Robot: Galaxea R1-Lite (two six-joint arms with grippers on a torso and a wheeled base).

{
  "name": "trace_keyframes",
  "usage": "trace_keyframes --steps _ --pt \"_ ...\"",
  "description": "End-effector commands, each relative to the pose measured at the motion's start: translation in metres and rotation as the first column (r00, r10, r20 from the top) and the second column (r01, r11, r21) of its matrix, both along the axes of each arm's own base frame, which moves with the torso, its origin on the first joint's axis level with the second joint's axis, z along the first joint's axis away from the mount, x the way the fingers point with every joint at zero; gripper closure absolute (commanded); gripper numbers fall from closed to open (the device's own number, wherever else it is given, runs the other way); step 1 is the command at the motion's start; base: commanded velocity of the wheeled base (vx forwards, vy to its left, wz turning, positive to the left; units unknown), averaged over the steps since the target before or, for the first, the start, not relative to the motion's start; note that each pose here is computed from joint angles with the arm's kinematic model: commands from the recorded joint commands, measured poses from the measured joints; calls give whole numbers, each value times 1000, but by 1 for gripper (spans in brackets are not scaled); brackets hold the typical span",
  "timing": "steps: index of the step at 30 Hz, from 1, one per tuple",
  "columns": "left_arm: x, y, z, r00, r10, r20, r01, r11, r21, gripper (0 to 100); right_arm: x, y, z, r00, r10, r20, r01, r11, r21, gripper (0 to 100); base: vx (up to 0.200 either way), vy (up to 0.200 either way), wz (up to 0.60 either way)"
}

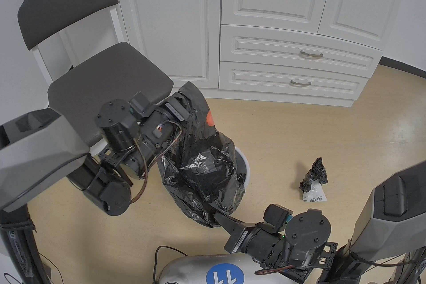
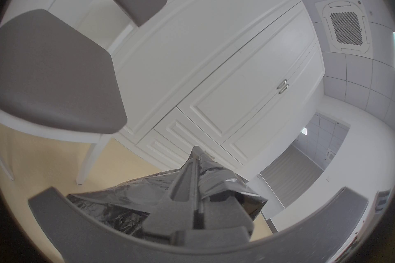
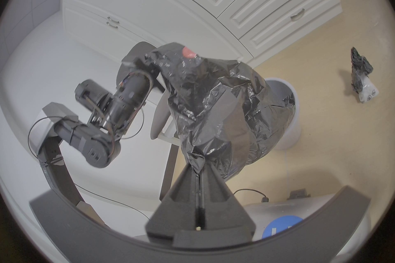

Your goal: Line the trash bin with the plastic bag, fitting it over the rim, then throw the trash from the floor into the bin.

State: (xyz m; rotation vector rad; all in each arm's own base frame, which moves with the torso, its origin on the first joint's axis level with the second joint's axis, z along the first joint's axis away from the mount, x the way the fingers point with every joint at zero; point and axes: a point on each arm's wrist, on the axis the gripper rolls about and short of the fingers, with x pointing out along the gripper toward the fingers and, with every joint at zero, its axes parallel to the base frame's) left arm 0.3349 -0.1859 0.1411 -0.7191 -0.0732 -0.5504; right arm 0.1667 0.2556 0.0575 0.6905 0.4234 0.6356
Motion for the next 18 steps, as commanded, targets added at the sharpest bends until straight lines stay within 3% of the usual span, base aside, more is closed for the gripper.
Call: trace_keyframes --steps 1,11,18 --pt "32 -30 -41 998 -29 -63 32 999 39 100 2 4 -15 999 -18 -35 17 1000 -8 100 0 0 0" --pt "70 -37 -76 997 -1 -82 5 999 50 100 27 14 -29 998 -60 -30 60 998 0 100 0 0 0" --pt "91 -53 -88 996 -9 -88 13 999 48 100 57 -9 -31 985 -172 -28 172 985 -8 100 0 0 0"
